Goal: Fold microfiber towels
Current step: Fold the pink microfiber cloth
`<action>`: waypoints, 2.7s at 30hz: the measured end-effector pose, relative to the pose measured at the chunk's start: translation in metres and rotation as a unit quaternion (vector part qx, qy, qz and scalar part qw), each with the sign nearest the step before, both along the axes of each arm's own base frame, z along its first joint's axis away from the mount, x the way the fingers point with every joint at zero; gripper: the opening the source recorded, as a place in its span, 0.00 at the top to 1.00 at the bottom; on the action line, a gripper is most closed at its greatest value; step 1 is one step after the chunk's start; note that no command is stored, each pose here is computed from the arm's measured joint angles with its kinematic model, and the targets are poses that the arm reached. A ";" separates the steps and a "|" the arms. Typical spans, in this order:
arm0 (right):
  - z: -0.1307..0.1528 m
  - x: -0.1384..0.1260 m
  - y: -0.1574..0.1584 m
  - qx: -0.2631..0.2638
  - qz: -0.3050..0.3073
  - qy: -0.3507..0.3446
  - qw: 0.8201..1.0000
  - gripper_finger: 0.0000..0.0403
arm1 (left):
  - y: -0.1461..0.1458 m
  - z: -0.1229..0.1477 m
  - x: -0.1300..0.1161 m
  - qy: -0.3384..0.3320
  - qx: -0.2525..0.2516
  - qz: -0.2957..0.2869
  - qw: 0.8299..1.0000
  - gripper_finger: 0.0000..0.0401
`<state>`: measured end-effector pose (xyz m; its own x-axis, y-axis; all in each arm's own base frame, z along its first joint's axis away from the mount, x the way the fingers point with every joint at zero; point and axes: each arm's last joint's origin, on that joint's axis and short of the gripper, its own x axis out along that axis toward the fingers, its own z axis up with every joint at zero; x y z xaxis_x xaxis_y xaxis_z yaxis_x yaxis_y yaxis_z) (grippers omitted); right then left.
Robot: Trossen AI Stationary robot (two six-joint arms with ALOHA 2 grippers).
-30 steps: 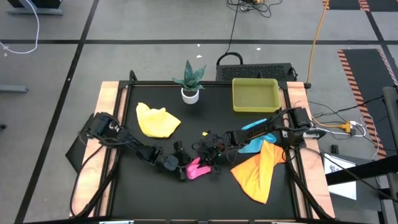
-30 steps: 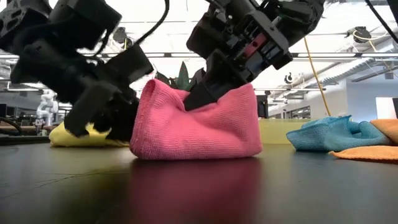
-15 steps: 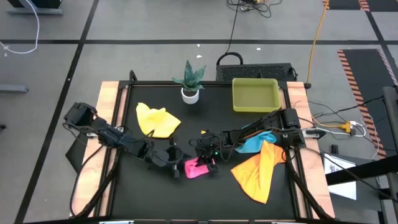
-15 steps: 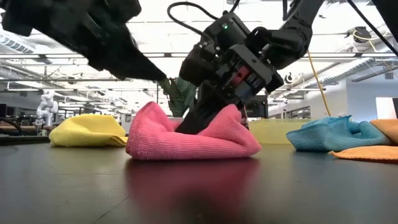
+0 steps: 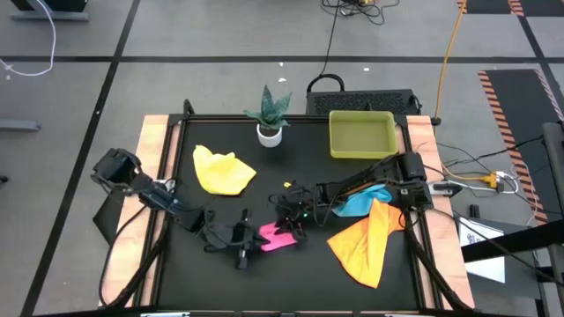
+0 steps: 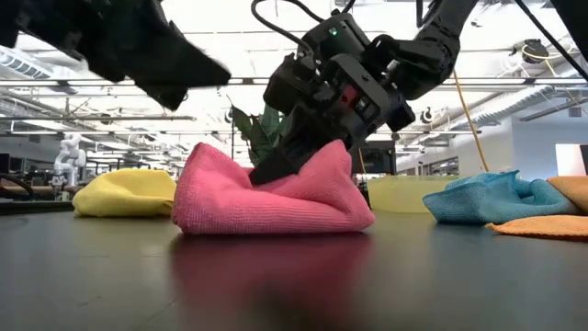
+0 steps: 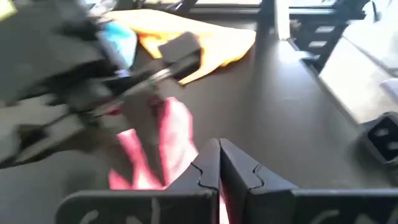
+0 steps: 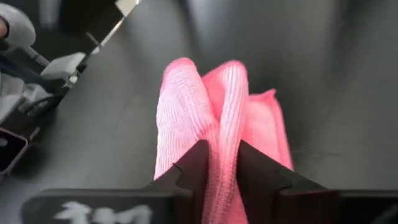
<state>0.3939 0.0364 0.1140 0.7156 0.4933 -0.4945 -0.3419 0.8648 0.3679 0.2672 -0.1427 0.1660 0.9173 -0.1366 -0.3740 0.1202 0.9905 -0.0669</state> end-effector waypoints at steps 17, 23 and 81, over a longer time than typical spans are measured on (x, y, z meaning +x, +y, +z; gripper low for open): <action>0.042 -0.012 -0.016 -0.027 -0.059 0.005 0.998 0.70 | -0.006 0.004 -0.003 -0.023 0.001 0.020 1.000 0.99; 0.055 -0.042 0.022 -0.048 0.054 -0.008 0.997 0.79 | -0.006 0.003 -0.003 -0.017 -0.004 0.024 1.000 0.99; 0.044 -0.048 0.069 -0.038 0.043 -0.036 0.998 0.99 | 0.035 -0.077 0.023 0.135 0.013 0.075 0.988 0.99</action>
<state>0.3456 0.1050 0.1576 0.7070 0.5179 -0.4816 -0.4390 0.8553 0.2752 0.2902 -0.1073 0.0886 0.7927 0.0063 -0.6096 -0.0467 0.9976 -0.0505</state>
